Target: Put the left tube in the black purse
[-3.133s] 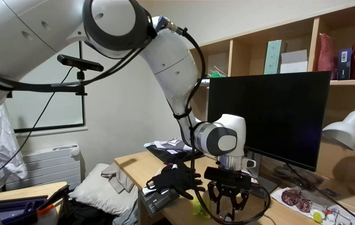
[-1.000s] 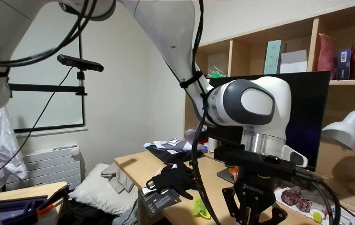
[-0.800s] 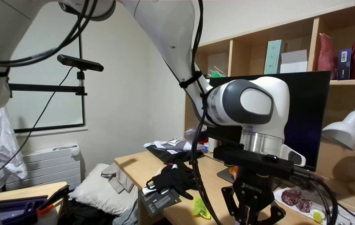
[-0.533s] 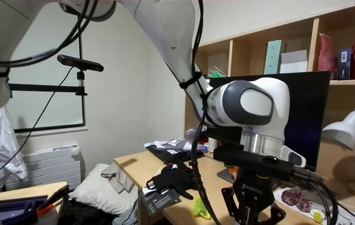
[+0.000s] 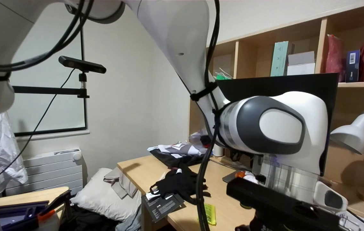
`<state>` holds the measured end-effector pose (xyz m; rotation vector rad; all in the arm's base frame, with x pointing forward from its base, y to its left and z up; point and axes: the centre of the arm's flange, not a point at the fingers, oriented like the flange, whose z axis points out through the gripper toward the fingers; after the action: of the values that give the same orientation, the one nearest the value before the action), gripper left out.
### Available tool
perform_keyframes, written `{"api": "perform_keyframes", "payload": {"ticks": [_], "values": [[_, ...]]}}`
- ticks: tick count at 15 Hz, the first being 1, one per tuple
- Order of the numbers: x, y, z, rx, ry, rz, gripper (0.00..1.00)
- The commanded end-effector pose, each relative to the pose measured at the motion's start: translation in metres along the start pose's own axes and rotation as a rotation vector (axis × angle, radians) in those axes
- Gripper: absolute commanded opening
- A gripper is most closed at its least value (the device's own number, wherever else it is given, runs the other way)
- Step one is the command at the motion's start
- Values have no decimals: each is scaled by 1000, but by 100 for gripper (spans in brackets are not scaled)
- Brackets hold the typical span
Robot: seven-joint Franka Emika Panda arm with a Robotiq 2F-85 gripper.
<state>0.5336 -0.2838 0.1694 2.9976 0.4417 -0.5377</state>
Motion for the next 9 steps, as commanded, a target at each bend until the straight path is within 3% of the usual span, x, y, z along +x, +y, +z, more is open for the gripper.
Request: {"api": "perform_keyframes", "payload": {"ticks": [1, 5, 9], "values": [[-20, 22, 43, -21, 83, -72, 8], [-23, 35, 92, -58, 198, -76, 8], [-15, 34, 122, -97, 247, -119, 8]]}}
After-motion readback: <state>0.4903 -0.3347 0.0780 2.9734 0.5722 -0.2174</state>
